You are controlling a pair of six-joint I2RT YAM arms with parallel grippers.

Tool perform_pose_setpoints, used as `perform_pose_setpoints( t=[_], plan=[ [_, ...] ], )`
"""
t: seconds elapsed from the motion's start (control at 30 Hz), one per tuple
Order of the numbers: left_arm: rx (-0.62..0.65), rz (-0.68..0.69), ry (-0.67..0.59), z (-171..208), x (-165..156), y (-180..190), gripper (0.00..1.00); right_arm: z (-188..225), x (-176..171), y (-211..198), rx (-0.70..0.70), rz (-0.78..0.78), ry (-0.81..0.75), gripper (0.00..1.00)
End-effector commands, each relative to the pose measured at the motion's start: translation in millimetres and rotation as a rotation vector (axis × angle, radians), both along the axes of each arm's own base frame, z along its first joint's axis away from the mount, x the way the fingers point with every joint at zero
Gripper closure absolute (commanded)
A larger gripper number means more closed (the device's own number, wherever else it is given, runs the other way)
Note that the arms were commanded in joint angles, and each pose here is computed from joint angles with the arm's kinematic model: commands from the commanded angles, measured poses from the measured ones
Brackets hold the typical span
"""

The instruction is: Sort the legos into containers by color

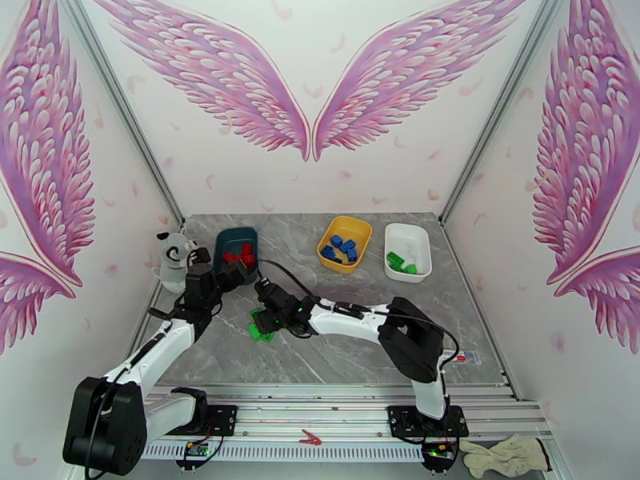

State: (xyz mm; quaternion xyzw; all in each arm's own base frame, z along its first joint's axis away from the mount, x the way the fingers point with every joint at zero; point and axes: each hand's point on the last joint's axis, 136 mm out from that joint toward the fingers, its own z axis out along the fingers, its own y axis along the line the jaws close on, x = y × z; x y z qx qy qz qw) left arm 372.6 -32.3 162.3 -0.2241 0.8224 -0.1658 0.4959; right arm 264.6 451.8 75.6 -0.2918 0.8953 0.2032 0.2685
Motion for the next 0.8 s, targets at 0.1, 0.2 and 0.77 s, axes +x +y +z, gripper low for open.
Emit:
perform_pose_setpoints(
  t=[0.1,0.2,0.77],
  plan=[
    [-0.064,0.037,0.015,-7.2,-6.5,14.8,0.01,-19.8,-17.0,24.1,-0.031,0.075,0.054,0.47],
    [-0.084,0.043,0.017,-9.7,-6.4,18.4,0.01,-24.2,-21.2,31.7,-0.038,0.091,0.057,0.49],
    [-0.094,0.049,0.015,-10.2,-7.3,21.4,0.01,-48.8,-16.3,42.3,-0.093,0.071,0.066,0.56]
  ],
)
